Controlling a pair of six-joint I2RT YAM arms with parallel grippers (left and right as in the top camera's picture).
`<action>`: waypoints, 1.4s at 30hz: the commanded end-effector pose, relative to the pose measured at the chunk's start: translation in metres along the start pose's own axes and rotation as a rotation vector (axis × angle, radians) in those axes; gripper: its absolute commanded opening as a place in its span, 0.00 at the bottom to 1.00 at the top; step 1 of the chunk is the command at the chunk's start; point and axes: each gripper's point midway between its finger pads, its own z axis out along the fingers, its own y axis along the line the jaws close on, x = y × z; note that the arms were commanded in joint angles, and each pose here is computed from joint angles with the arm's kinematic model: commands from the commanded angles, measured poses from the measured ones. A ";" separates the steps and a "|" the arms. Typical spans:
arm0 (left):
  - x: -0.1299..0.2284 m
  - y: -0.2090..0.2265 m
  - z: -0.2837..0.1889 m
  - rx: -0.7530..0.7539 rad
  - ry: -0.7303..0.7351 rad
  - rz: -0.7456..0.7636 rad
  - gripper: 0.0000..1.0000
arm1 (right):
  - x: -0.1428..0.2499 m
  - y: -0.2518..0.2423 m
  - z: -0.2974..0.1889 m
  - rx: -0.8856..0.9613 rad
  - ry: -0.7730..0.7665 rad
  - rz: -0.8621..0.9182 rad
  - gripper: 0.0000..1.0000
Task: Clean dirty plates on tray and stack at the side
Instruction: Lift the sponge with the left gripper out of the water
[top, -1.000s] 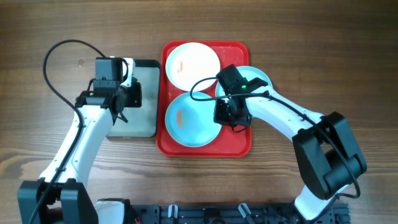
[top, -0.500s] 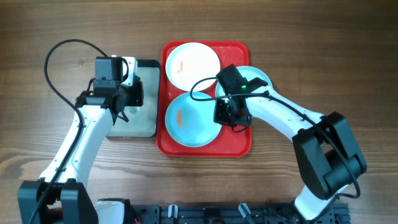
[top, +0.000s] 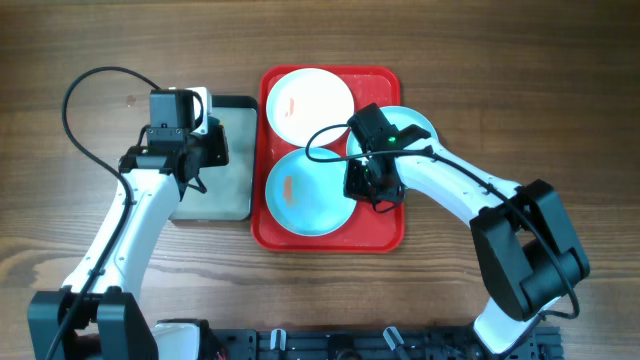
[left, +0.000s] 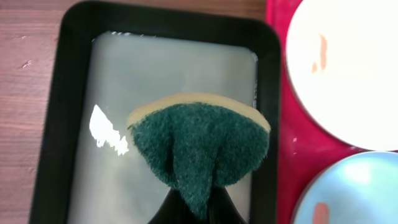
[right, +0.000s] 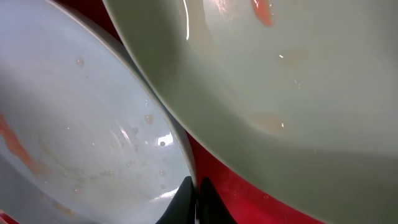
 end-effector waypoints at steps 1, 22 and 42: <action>-0.010 -0.005 -0.002 0.058 -0.034 -0.065 0.04 | 0.003 -0.005 0.007 0.013 0.018 0.003 0.04; -0.001 0.000 -0.003 0.091 0.005 -0.063 0.04 | 0.003 -0.005 0.007 0.013 0.018 0.003 0.04; 0.008 0.037 -0.004 -0.121 0.024 -0.228 0.04 | 0.003 -0.005 0.007 0.012 0.018 0.003 0.04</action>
